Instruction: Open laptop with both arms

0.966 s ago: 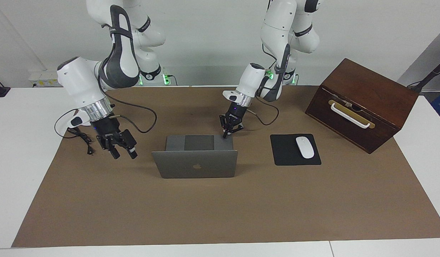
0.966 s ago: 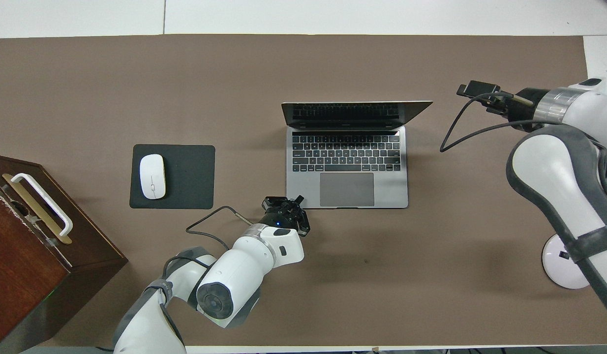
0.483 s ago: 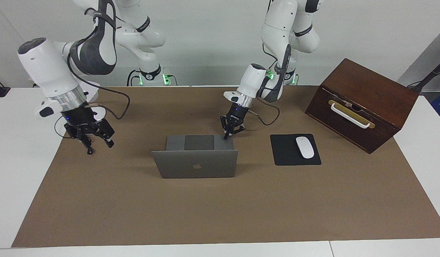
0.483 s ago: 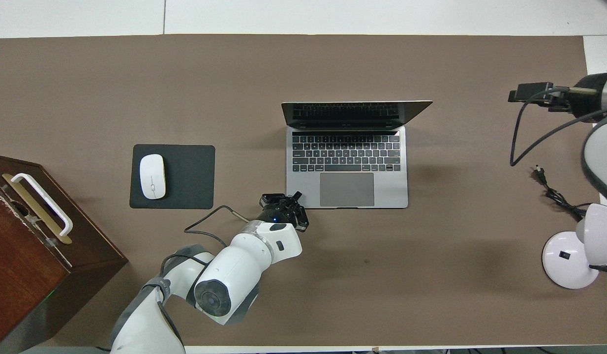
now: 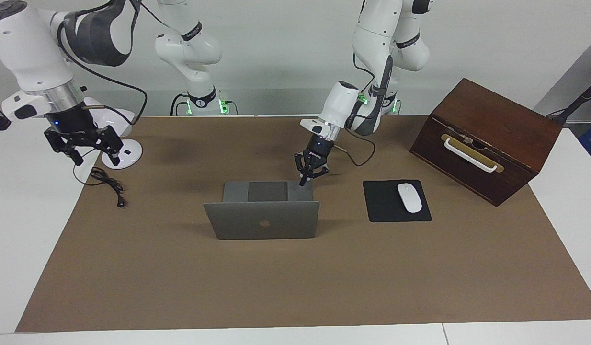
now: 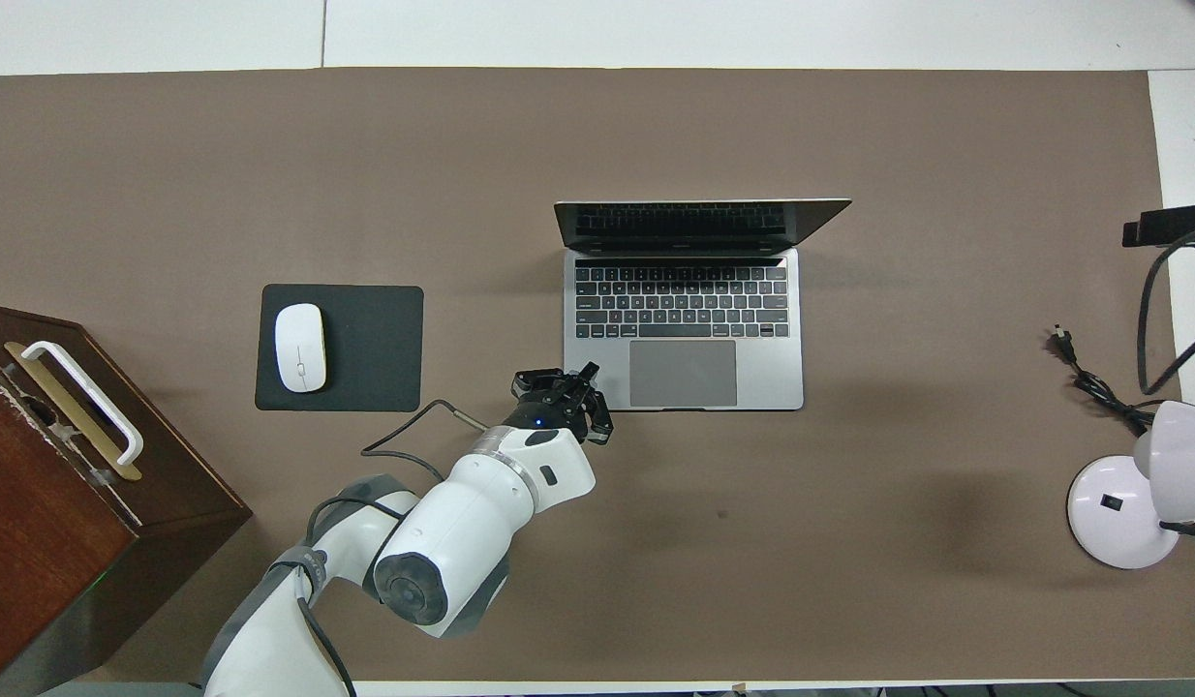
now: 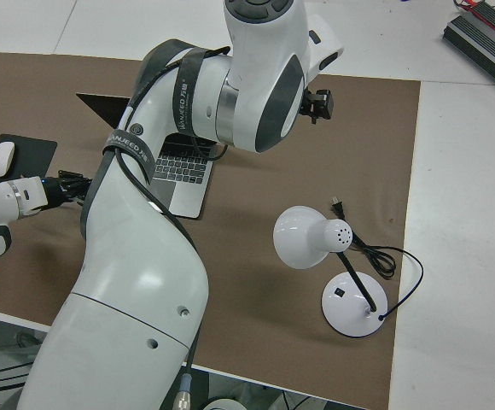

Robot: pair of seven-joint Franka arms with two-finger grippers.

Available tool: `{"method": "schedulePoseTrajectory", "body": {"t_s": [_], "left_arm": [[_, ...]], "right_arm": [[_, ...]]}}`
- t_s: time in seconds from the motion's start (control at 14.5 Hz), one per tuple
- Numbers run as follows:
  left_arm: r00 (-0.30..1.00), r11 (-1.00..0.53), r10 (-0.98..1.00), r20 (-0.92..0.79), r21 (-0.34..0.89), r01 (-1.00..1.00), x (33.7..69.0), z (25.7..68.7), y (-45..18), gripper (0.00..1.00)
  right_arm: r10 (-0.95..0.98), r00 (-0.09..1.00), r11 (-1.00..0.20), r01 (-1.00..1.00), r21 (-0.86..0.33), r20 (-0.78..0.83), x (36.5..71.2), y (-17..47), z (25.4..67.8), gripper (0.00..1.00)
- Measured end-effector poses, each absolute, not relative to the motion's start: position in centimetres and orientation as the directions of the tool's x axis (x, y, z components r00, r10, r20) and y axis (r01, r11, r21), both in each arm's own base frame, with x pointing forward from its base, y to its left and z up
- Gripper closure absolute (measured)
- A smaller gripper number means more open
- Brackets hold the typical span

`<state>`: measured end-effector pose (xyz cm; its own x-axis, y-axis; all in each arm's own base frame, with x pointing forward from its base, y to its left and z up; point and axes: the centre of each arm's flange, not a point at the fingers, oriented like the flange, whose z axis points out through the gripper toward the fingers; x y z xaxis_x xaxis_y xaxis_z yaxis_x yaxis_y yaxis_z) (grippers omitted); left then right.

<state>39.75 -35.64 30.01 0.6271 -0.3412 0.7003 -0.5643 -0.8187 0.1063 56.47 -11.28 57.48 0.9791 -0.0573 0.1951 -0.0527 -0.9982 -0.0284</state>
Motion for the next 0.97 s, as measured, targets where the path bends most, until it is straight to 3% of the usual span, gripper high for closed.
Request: {"method": "schedulePoseTrajectory", "body": {"t_s": [0.62,0.97], "left_arm": [[0.72,-0.848,-0.36,0.594,0.114,-0.518,41.0,36.2,-33.2,0.99],[0.785,-0.865,-0.377,0.491,0.115,-0.488,42.7,39.4,-32.3,0.99]], "right_arm": [[-0.078,0.982,-0.997,-0.075,-0.021,0.172,53.7,-10.2,58.0,0.0],[-0.069,0.983,-0.998,-0.066,-0.021,0.169,53.4,-9.7,61.4,0.0]]}}
